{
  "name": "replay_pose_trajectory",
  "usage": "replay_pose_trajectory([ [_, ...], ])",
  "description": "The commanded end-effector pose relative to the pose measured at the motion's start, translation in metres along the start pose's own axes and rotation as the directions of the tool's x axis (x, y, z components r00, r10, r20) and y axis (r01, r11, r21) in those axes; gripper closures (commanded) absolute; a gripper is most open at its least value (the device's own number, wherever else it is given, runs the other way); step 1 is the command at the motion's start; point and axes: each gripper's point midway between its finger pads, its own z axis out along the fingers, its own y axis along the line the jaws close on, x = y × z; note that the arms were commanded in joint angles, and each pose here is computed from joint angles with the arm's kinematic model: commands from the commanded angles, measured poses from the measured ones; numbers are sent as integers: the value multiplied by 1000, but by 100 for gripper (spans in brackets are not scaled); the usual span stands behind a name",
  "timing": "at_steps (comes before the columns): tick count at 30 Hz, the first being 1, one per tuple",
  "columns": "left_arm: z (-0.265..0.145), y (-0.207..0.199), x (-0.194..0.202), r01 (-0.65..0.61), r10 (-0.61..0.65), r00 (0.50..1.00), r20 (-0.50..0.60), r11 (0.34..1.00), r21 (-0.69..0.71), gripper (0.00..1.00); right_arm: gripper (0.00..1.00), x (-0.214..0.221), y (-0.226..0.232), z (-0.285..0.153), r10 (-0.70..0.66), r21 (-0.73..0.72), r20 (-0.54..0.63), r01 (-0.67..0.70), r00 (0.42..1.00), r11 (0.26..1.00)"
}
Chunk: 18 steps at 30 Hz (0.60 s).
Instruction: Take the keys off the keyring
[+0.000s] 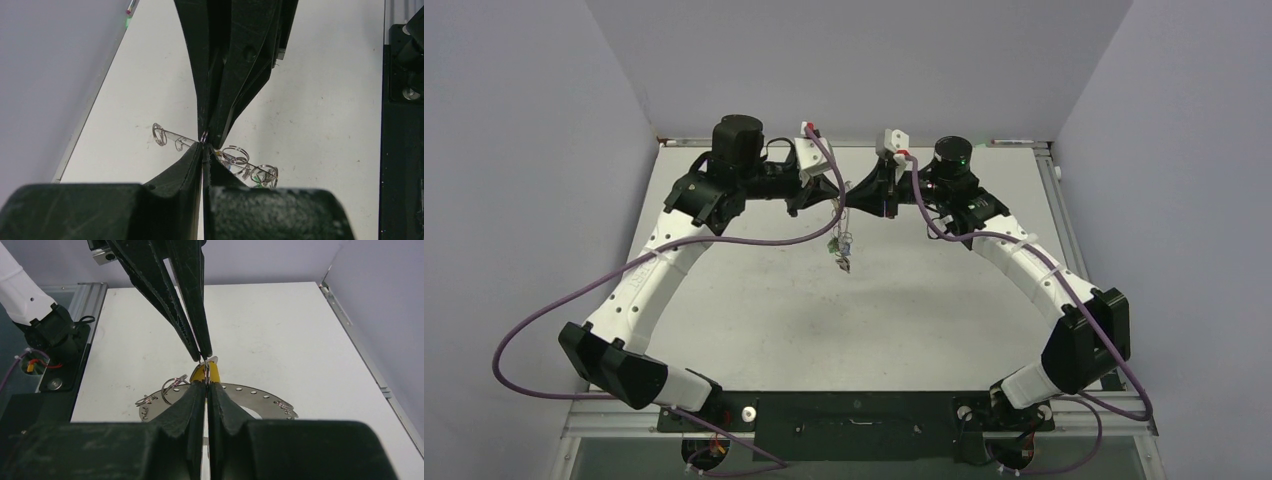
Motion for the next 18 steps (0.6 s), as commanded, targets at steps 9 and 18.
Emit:
replay_pose_trajectory([
  [9, -11, 14, -12, 23, -19, 998, 56, 997, -79, 100, 95, -83, -6, -27, -175, 129, 272, 145, 946, 981],
  [18, -26, 22, -44, -27, 44, 988, 151, 994, -111, 72, 95, -76, -3, -25, -227, 110, 215, 207, 950, 972],
])
